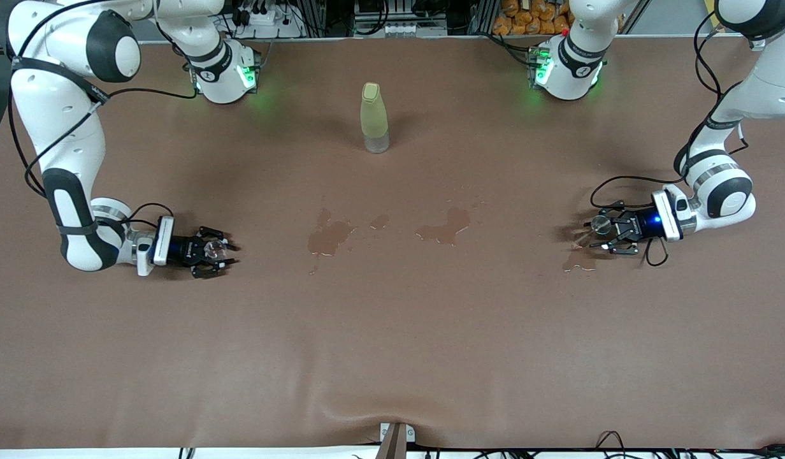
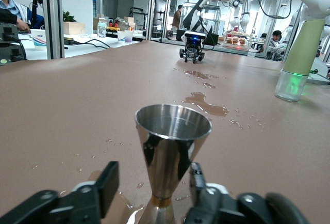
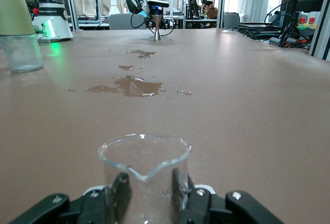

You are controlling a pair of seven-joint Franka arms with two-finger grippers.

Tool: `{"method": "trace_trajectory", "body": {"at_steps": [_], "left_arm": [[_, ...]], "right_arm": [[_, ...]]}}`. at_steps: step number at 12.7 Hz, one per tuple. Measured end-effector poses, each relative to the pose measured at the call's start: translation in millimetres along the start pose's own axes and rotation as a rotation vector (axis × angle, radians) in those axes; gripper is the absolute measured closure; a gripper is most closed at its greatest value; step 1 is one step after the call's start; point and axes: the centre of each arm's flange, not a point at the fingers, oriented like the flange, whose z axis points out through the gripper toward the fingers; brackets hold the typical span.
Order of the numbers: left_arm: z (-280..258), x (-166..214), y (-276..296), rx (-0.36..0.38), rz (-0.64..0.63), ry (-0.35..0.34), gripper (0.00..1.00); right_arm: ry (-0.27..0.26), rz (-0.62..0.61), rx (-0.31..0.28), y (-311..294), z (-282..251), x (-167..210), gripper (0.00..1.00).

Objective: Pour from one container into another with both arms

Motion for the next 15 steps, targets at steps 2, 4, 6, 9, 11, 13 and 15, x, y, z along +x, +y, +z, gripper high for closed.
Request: {"method": "trace_trajectory", "body": {"at_steps": [2, 4, 6, 9, 11, 13, 15], "left_arm": [[-10, -1, -2, -0.021, 0.013, -0.031, 0.06], [-27, 4, -11, -0.067, -0.01, -0.1, 0.0], [-59, 11, -22, -0.086, -0.103, -0.189, 0.0], [-113, 37, -39, -0.069, -0.347, -0.294, 0.0], [-138, 76, -56, -0.051, -0.422, -0.369, 0.0], [-142, 122, -72, -0.038, -0.428, -0.456, 0.0], [-133, 172, -85, 0.005, -0.528, -0.564, 0.0]], "right_arm": [[-0.01, -0.001, -0.003, 4, -8, 2, 0.24], [-0.038, -0.017, 0.007, 11, -27, 6, 0.01], [-0.08, -0.039, 0.011, 21, -52, 15, 0.0], [-0.172, -0.049, 0.036, 32, -98, 40, 0.0], [-0.255, 0.011, 0.051, 38, -133, 74, 0.0], [-0.346, 0.114, 0.049, 43, -166, 125, 0.0], [-0.429, 0.247, 0.028, 44, -190, 176, 0.0]]}}
